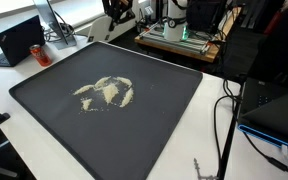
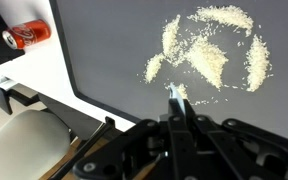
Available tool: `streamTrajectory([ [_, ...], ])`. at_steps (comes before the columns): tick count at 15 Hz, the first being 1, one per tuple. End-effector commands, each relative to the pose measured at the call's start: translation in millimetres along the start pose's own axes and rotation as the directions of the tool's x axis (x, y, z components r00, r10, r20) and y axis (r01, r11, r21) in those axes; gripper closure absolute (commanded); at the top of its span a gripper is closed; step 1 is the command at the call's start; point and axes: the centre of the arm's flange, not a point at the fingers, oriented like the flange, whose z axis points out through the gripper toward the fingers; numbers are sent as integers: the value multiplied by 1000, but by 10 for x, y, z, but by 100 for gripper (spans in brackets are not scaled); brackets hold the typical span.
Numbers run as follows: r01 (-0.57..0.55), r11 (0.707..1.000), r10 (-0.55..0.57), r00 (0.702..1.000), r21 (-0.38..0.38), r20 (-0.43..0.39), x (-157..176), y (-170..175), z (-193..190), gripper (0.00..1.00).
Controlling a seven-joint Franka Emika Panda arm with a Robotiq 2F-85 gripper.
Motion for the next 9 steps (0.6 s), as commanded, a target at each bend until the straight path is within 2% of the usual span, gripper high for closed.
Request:
streamTrajectory([
  [1,102,994,-99,993,-43,71,435,-220,346,99],
  [5,180,984,-179,971,12,159,689,-233,848,99],
  [9,280,954,-297,935,110,192,847,-128,1372,99],
])
